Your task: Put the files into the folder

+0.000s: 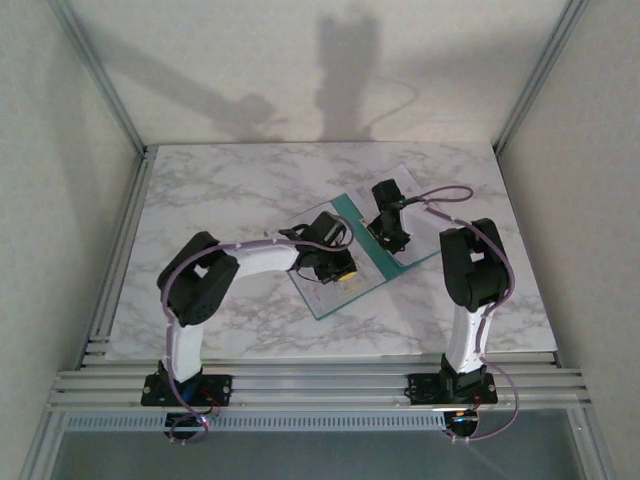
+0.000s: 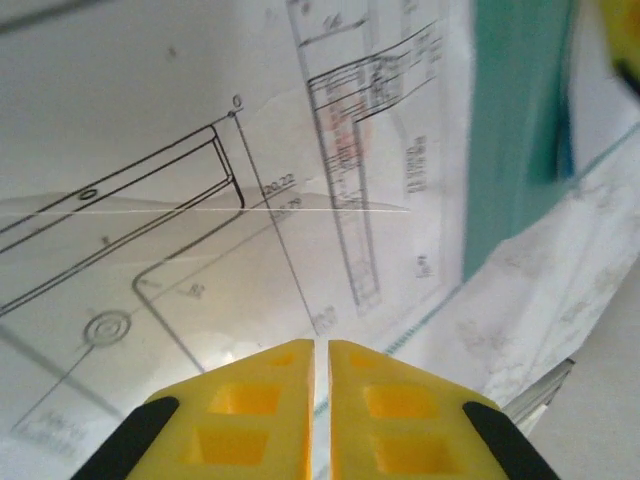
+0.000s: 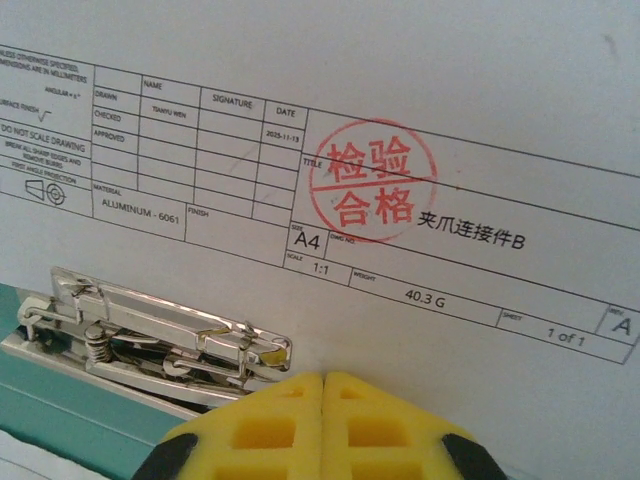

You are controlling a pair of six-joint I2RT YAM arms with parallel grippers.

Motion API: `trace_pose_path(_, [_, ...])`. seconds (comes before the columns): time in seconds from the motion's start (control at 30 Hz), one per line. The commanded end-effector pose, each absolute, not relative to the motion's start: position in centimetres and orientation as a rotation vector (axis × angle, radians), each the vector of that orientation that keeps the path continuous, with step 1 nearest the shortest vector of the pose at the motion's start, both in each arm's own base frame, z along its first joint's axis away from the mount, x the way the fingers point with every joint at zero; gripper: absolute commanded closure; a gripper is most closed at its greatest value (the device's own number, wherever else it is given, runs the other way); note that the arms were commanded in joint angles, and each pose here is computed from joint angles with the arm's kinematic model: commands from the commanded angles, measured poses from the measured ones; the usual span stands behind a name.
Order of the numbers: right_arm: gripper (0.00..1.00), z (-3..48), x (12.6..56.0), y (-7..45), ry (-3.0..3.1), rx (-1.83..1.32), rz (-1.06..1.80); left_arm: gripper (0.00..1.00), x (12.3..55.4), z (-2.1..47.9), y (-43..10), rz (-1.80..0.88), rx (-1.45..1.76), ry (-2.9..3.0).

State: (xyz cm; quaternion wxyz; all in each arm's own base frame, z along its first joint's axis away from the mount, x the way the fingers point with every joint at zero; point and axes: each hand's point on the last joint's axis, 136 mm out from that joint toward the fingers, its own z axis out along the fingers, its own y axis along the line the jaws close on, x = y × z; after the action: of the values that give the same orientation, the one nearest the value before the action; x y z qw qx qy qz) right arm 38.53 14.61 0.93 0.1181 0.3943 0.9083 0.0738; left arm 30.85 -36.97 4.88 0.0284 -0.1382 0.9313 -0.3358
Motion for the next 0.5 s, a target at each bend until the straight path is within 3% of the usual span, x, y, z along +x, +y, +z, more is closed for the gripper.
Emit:
trace_pose_path(0.0, [1.0, -7.4, 27.6, 11.1, 2.975, 1.264, -0.324, 0.87, 31.2, 4.4, -34.1, -0.956, -0.495, 2.863])
trace_pose_path(0.47, [1.0, -8.6, 26.1, 12.9, 3.006, 1.477, -0.374, 0.88, 29.3, -0.1, -31.5, -0.869, -0.586, 2.907])
